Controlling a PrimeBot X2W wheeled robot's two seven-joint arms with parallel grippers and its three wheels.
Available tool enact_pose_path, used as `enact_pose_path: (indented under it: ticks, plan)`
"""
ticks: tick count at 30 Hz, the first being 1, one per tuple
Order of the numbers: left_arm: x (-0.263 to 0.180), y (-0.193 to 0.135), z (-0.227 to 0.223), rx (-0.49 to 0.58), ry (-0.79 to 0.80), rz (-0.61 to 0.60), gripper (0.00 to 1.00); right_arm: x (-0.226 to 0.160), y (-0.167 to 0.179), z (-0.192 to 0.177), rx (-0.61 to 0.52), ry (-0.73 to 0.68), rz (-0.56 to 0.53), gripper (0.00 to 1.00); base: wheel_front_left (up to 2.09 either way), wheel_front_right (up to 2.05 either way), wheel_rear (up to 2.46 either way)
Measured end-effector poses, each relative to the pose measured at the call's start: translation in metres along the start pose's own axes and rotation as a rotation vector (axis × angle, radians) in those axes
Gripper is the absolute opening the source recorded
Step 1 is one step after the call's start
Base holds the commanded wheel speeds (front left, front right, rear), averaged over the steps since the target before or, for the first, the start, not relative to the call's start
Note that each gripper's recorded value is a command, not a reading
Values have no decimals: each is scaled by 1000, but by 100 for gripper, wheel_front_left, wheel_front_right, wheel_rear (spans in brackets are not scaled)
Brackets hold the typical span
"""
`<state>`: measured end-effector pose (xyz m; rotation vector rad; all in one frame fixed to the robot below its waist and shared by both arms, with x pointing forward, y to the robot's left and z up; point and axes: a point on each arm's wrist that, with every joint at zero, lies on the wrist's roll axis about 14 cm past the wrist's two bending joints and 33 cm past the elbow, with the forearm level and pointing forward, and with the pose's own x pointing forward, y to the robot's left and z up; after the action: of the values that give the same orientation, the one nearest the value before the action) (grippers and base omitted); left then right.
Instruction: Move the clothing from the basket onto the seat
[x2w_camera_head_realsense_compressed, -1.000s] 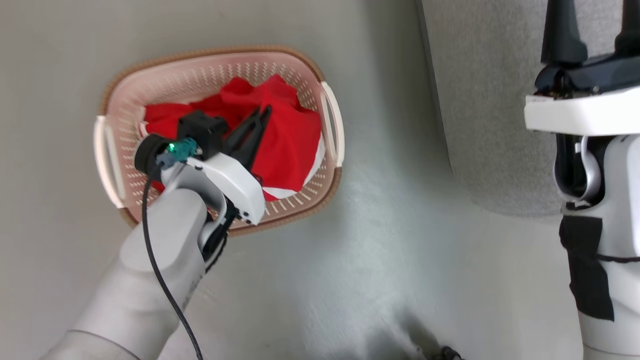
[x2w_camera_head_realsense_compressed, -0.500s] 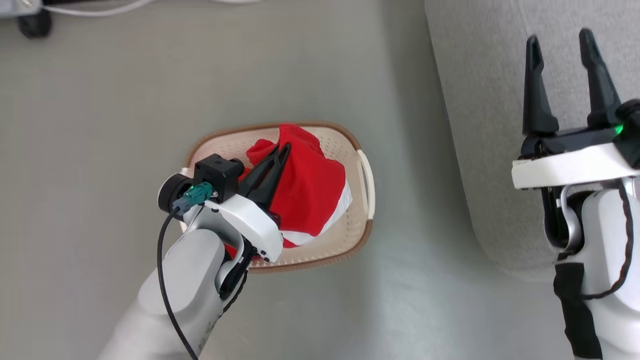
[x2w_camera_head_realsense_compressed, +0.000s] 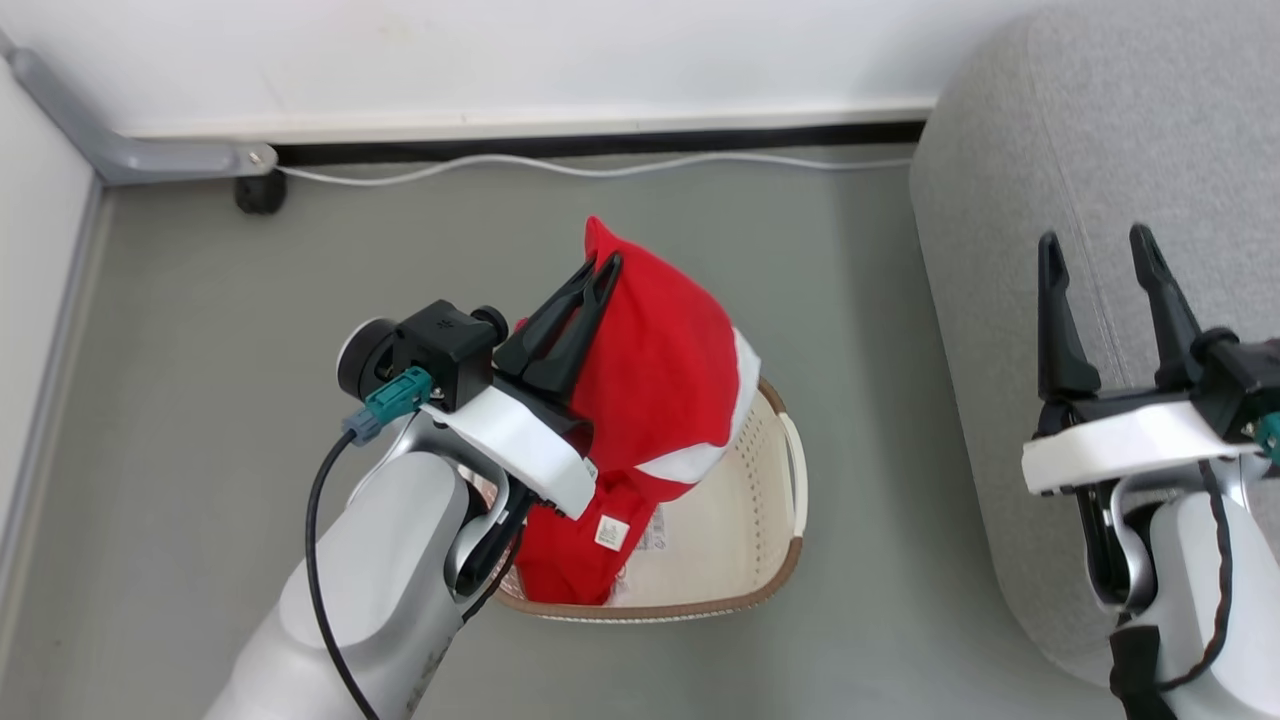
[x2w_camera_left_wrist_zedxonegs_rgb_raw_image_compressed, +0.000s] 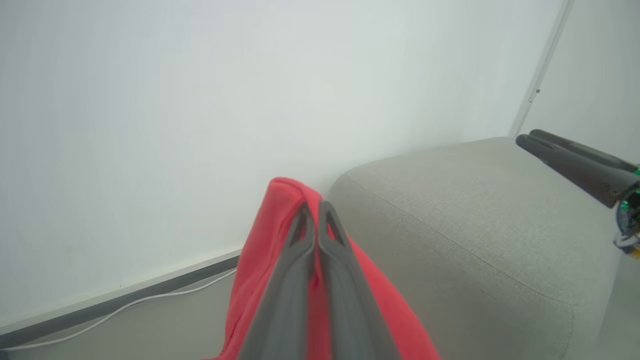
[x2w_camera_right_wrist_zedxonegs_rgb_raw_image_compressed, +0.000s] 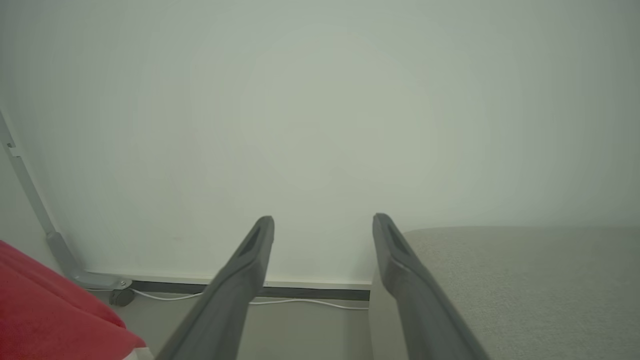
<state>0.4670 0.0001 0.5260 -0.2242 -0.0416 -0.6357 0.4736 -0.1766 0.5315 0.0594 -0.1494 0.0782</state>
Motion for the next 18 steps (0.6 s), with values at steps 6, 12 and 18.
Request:
enact_pose_path:
  ticks: [6,12,18]
  plan:
    - [-2,-5,57,72,-135,-26,0,-6,8,1,13,2,14,100,0,0,0]
    - [7,-12,101,127,-241,-74,0,-6,10,0,16,5,17,100,0,0,0]
    - [10,-14,114,148,-268,-89,0,-7,9,-1,15,8,16,100,0,0,0]
